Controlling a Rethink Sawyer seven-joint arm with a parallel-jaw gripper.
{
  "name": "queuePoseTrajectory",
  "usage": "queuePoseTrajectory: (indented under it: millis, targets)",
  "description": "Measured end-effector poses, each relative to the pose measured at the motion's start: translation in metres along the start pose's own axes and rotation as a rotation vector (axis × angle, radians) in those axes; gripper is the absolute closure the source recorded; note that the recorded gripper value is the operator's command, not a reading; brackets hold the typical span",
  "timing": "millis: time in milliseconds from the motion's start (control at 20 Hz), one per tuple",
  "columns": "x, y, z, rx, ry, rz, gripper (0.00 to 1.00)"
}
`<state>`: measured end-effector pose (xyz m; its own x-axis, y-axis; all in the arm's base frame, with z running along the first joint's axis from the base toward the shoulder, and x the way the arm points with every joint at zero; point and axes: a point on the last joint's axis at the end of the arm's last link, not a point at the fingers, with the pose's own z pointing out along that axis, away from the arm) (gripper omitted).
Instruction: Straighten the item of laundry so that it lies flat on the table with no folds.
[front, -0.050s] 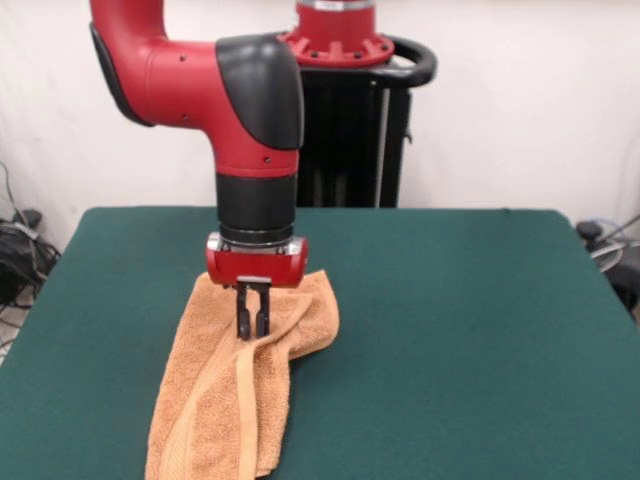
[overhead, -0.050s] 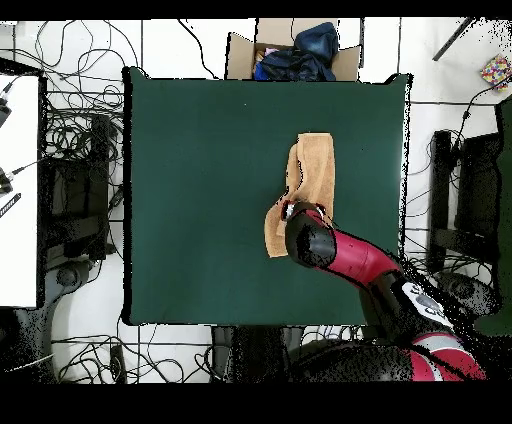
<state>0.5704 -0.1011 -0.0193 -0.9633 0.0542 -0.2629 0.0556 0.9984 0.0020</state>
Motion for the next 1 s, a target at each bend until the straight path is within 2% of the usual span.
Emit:
queuePoseTrajectory:
  millis: [450, 1000]
  targets:
    - [-0.007, 0.015, -0.006, 0.004, -0.003, -0.026, 0.0]
    - [0.001, 0.028, 0.002, -0.007, 0.016, -0.039, 0.0]
